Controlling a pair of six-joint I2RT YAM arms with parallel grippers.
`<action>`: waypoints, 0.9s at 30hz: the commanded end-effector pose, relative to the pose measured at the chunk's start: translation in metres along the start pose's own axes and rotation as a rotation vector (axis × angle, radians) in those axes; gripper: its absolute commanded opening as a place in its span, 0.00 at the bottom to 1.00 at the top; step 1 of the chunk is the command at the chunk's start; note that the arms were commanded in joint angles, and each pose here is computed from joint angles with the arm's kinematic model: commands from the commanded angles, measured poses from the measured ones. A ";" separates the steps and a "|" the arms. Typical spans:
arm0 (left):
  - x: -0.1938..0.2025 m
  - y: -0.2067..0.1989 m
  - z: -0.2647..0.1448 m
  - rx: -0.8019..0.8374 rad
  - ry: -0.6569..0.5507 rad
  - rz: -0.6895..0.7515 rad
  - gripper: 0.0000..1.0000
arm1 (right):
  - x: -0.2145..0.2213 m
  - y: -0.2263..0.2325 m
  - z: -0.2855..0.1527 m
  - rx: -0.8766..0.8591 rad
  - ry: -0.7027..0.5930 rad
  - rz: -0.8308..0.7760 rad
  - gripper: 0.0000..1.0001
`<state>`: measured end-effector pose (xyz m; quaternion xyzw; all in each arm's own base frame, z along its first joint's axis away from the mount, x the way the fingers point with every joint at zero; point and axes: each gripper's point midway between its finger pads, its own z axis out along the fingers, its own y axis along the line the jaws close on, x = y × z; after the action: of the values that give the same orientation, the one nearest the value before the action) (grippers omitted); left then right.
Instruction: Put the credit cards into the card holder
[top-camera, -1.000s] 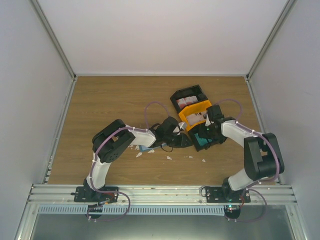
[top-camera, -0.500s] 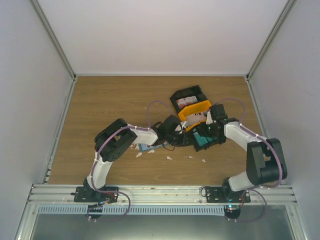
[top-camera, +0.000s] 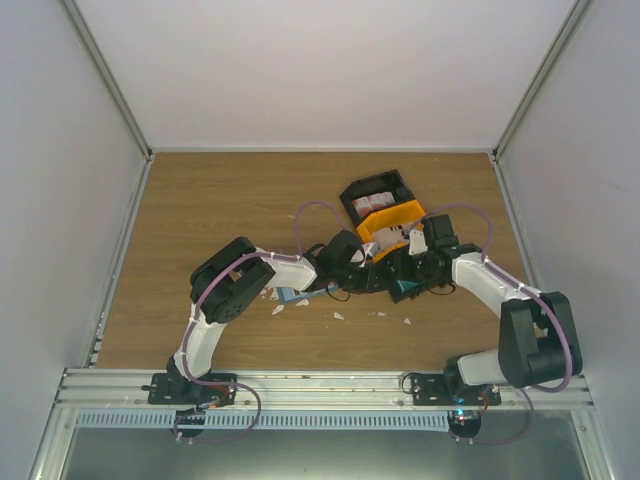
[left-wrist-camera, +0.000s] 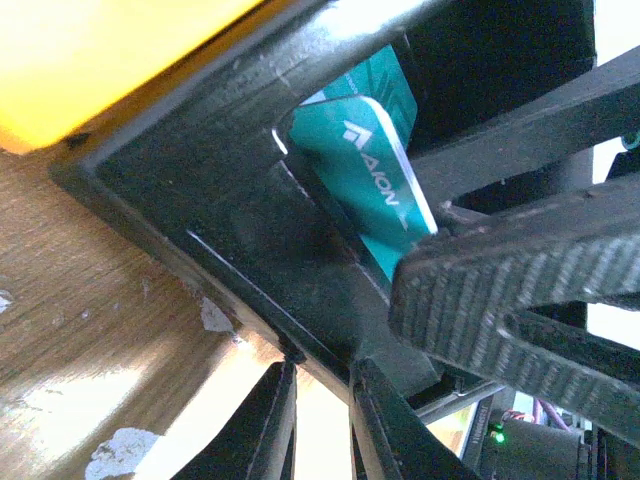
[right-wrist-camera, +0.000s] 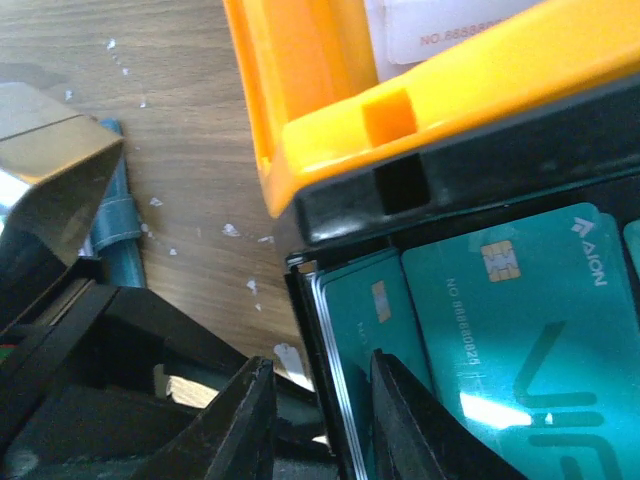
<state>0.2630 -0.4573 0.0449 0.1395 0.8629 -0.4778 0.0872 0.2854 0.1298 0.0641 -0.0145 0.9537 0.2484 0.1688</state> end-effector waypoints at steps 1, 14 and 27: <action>-0.003 0.000 0.004 -0.007 -0.012 0.025 0.18 | 0.004 0.015 -0.005 -0.071 0.009 -0.003 0.28; -0.004 -0.005 -0.001 0.000 -0.019 0.037 0.19 | -0.005 0.004 -0.007 0.023 -0.014 -0.021 0.34; -0.005 -0.003 0.000 -0.013 -0.024 0.029 0.19 | 0.013 0.004 0.015 0.162 0.094 -0.131 0.41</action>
<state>0.2611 -0.4542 0.0399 0.1396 0.8687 -0.4682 0.0820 0.2819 0.1378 0.0493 -0.0609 0.9718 0.1702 0.1512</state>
